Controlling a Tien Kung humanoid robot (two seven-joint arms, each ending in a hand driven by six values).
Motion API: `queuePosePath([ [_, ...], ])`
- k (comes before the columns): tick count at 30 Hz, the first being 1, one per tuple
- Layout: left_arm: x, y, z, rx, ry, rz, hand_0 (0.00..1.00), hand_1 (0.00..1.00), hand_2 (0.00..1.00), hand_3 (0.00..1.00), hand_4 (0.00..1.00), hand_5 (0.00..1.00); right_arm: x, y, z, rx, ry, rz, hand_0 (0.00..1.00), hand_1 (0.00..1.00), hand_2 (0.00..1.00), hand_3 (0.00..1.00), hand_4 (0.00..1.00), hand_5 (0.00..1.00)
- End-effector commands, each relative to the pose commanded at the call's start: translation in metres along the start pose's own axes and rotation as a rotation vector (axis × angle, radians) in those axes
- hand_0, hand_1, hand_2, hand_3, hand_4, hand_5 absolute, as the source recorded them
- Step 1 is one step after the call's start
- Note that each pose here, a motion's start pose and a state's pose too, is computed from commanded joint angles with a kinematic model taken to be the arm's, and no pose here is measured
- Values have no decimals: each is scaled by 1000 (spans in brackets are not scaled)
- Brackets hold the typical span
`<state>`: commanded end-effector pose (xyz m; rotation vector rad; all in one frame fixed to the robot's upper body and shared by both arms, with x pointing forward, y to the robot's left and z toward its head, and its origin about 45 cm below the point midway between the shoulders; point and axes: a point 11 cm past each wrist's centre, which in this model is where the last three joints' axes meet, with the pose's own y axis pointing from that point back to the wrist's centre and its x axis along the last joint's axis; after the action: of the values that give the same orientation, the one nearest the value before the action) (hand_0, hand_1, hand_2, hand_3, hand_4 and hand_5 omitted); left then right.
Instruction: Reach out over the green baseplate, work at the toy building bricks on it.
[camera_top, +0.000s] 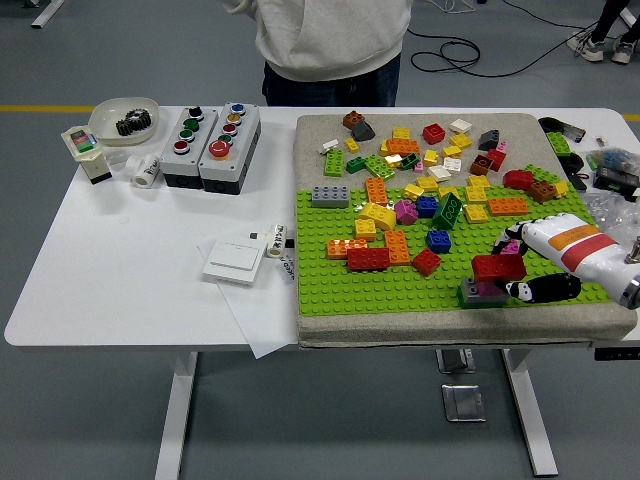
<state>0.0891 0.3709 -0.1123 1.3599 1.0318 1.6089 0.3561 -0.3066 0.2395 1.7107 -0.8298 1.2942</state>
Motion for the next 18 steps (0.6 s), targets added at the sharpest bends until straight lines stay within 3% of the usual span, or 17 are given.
queuePosePath([
  [10,0,0,-1,3,-2,1,601,685,648,549,563,611,-2,1,2,-5,1,-8,422,570,700,673,799,416],
  [11,0,0,-1,3,-3,1,601,686,648,549,563,611,-2,1,2,-5,0,-7,443,595,721,748,813,420],
  [16,0,0,-1,3,-5,1,601,686,648,549,563,611,-1,1,1,-1,-2,2,443,595,721,748,813,420],
  [17,0,0,-1,3,-5,1,601,684,648,549,563,611,0,1,1,0,-2,3,541,644,769,822,832,419],
  [18,0,0,-1,3,-5,1,601,684,648,549,563,611,0,1,1,1,-1,4,541,644,769,822,832,419],
])
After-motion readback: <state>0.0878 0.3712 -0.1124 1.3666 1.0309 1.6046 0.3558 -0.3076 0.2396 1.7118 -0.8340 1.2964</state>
